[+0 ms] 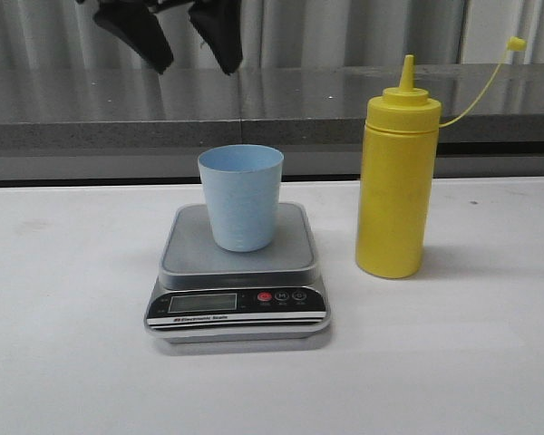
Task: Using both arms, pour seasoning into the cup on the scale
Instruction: 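Open the left gripper and raise it away from the cup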
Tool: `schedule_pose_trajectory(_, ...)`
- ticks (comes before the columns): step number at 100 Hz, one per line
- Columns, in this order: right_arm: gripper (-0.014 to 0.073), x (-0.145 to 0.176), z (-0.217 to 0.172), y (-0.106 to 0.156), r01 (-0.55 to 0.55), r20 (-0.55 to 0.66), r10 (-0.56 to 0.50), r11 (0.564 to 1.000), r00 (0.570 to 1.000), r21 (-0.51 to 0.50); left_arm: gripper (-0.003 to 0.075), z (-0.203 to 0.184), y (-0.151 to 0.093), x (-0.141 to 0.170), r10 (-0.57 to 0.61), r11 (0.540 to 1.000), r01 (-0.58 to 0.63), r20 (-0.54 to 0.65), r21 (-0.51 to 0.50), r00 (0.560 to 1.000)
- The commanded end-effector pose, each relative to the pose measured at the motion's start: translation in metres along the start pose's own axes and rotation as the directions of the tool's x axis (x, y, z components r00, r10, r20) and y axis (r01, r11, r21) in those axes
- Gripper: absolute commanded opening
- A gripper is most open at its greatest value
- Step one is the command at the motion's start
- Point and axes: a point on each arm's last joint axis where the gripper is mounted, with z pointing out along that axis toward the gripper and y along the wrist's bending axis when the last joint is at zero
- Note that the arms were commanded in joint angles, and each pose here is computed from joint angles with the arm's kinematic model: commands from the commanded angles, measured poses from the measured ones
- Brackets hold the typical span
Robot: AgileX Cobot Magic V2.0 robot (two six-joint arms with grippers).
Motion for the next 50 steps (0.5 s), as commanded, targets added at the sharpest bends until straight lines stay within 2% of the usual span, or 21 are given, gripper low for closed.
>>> schedule_pose_trajectory(1,-0.0066,-0.016,-0.003,0.001,0.012,0.124,-0.011,1.0,0.992,-0.003,0.0524,-0.044,0.012,-0.012,-0.021,0.999,0.025,0.162,-0.027,0.986)
schedule_pose_trajectory(24,-0.0066,-0.016,-0.003,0.001,0.012,0.124,-0.011,1.0,0.992,-0.003,0.0524,-0.075,0.045,0.012,-0.113,0.989,0.133,0.276,-0.057,0.955)
schedule_pose_trajectory(50,-0.0066,-0.016,-0.003,0.001,0.012,0.124,-0.011,1.0,0.992,-0.003,0.0524,-0.108,0.071,0.07,-0.156,0.974,0.208,0.404,-0.089,0.901)
